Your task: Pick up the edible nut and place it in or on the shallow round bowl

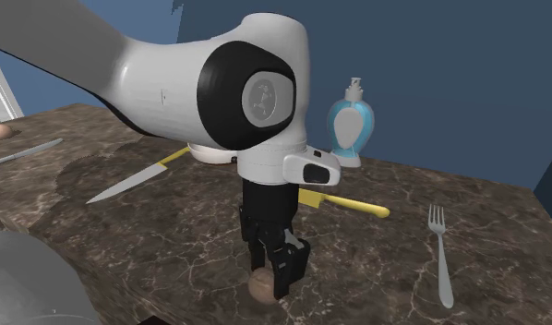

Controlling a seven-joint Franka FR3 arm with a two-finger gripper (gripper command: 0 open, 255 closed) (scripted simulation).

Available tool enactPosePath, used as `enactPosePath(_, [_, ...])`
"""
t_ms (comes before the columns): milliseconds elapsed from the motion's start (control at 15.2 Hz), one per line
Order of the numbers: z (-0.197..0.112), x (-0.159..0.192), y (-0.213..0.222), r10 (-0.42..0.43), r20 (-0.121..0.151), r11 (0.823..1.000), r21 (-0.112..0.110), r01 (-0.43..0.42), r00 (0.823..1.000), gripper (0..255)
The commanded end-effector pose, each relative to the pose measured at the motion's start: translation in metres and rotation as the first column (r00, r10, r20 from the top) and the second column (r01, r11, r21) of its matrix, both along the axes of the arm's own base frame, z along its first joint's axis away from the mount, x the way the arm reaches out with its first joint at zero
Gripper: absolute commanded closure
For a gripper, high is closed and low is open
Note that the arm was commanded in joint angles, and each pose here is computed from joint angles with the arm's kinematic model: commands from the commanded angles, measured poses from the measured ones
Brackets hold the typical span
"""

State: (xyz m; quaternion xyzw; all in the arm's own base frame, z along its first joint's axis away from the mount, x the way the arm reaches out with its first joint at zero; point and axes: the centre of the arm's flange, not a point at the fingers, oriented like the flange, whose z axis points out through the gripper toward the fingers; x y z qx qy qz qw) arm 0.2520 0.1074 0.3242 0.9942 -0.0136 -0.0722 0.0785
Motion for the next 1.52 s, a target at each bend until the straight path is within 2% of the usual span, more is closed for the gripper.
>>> enactPosePath(0, [-0.001, 0.0, 0.0, -0.002, -0.003, 1.0, 0.003, 0.002, 1.0, 255])
enactPosePath(330, [-0.001, -0.001, 0.0, -0.002, -0.003, 1.0, 0.003, 0.002, 1.0, 255])
enactPosePath(1452, [0.089, -0.001, 0.0, -0.002, -0.003, 1.0, 0.003, 0.002, 1.0, 255])
